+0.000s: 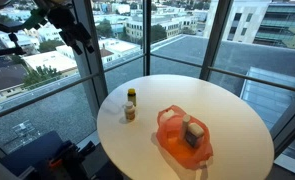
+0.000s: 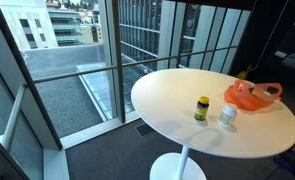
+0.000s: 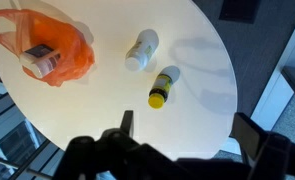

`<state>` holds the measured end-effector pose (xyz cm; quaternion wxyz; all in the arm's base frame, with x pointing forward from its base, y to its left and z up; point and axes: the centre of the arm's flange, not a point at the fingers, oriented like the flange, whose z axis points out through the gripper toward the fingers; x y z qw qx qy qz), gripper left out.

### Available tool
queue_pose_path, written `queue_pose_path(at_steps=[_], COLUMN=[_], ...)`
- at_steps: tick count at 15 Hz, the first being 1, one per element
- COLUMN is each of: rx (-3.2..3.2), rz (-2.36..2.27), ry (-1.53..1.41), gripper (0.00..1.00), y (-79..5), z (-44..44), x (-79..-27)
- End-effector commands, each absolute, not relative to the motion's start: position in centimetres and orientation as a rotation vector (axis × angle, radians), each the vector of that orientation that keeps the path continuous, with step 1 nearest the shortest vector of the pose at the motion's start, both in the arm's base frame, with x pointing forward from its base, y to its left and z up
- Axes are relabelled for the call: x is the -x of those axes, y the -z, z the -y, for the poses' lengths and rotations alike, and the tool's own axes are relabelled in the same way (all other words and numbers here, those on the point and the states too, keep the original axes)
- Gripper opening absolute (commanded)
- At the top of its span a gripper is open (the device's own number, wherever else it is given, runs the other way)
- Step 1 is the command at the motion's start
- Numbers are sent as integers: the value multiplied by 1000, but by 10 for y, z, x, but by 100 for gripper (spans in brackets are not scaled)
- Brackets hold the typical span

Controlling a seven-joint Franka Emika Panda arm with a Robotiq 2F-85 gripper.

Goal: Put the yellow and black container in the orange plastic bag

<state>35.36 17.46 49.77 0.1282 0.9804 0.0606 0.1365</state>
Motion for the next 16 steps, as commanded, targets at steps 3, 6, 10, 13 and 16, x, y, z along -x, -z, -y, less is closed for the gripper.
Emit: queue_pose_path(at_steps=[3, 6, 10, 13, 16], rx=[-2852, -2863, -2906, -2958, -2999], rz=[-176, -169, -136, -117, -94], ry=[-399, -398, -410, -431, -483], gripper=[100, 100, 100, 100, 100], y=[-498, -496, -478, -459, -439], z=[-175, -172, -157, -139, -123], x=[-354, -356, -373, -390, -413])
